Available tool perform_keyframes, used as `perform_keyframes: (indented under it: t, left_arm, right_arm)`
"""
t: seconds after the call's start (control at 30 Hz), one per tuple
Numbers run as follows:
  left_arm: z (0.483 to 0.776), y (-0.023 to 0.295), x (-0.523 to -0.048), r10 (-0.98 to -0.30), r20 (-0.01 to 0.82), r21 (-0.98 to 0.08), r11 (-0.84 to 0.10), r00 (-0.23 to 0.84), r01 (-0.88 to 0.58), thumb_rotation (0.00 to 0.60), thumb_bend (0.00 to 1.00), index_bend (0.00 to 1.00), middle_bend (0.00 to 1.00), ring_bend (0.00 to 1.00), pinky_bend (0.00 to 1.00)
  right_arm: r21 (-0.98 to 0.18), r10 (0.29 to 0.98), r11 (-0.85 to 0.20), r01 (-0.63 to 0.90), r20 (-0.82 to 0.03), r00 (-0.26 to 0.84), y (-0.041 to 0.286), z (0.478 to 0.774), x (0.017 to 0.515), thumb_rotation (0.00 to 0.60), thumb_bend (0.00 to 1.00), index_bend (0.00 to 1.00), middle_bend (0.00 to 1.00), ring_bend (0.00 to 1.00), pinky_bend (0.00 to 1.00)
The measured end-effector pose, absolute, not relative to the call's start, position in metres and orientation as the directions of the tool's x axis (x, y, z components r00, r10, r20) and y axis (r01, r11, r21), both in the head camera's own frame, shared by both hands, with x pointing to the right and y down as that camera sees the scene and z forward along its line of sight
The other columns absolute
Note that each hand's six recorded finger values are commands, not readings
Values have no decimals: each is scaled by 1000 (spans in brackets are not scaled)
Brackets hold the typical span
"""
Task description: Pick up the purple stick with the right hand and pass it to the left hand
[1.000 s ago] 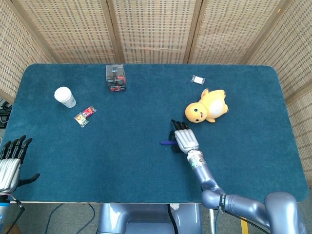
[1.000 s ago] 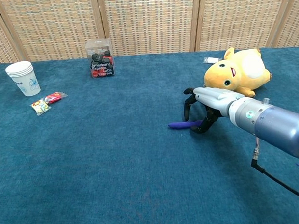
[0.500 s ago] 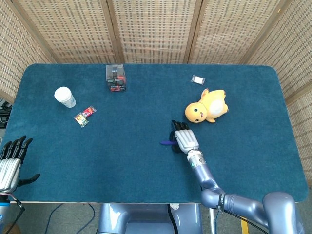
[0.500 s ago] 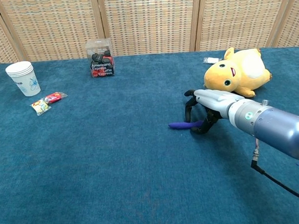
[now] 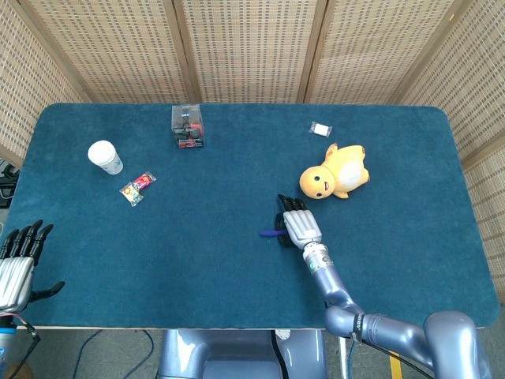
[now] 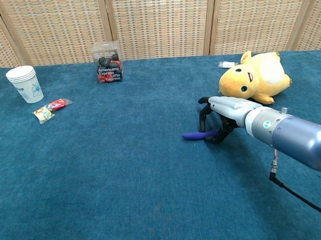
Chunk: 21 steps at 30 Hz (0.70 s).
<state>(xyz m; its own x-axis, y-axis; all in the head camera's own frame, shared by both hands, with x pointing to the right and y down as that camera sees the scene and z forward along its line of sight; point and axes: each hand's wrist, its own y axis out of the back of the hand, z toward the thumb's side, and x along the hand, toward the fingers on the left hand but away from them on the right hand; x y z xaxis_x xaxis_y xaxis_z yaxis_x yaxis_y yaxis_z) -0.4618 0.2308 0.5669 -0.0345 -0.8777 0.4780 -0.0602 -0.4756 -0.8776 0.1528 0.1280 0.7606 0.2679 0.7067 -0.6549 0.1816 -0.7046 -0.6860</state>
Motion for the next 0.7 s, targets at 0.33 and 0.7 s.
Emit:
perform_keyframes:
  t: [0.33,0.7]
  left_arm:
    - [567,229,-462,-878,477,-878,-475,-35,-63,600,0,0,0,0,0]
    - [569,199,-462,-895,446,-894,-446,10,-40,600,0,0,0,0,0]
  right_arm:
    - [-646,708,-707,289,-643,292,125,749,144,600,586,589,0,0,0]
    - [-497,692,-705,506,-637,339,110,713,120,600,609,601,0,0,0]
